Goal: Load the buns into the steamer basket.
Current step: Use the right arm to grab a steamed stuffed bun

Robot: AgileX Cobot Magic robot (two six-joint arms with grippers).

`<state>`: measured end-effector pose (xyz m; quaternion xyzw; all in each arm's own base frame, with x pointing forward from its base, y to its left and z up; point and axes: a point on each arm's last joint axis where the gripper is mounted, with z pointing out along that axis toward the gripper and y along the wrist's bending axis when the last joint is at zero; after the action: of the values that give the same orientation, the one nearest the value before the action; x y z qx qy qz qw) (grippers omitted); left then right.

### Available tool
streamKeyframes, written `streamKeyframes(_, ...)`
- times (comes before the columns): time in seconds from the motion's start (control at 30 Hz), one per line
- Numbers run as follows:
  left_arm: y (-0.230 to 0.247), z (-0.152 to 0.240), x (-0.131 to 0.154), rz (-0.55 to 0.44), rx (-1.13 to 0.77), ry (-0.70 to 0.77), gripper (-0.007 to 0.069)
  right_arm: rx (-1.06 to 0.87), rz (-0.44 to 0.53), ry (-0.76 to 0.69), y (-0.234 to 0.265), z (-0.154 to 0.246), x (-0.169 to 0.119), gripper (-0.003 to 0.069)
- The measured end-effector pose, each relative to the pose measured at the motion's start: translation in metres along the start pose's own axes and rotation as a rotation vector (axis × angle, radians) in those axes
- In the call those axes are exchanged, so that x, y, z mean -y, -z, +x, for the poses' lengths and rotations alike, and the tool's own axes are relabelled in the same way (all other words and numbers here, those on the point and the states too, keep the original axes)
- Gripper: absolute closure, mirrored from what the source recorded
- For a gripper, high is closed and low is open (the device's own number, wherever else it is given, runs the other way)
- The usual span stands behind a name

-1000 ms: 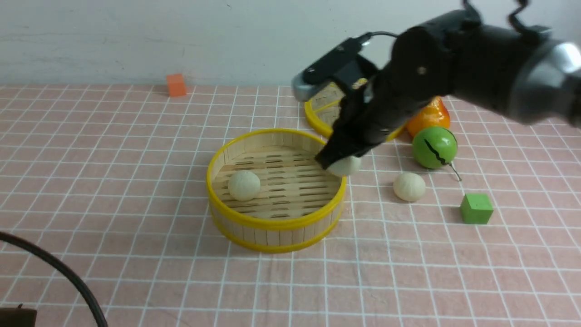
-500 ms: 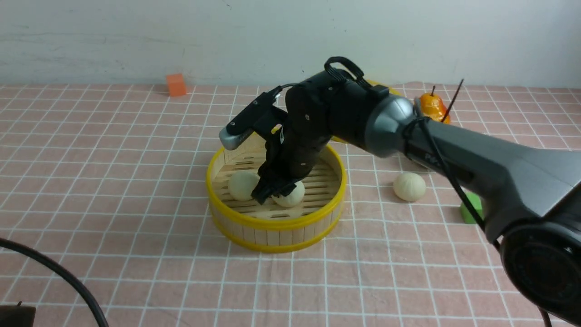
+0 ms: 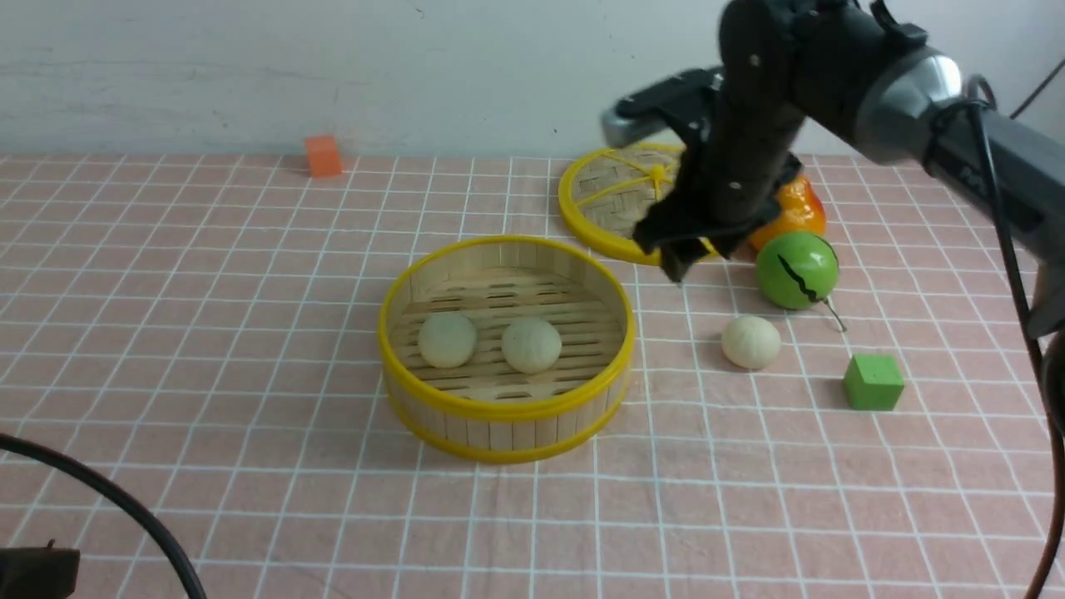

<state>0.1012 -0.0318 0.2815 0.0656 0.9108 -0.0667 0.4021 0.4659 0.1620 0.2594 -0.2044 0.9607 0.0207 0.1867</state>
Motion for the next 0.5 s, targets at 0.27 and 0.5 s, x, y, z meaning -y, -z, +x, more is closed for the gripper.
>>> streamKeyframes(0.27, -0.006, 0.004, 0.001, 0.010, 0.015, -0.003, 0.0637, -0.113, 0.013, -0.106, -0.044, 0.015, 0.041, 0.0208)
streamKeyframes(0.5, -0.006, 0.003, 0.001, 0.009, 0.019, -0.006, 0.0631, -0.161, 0.008, -0.103, -0.069, 0.020, 0.041, 0.0344)
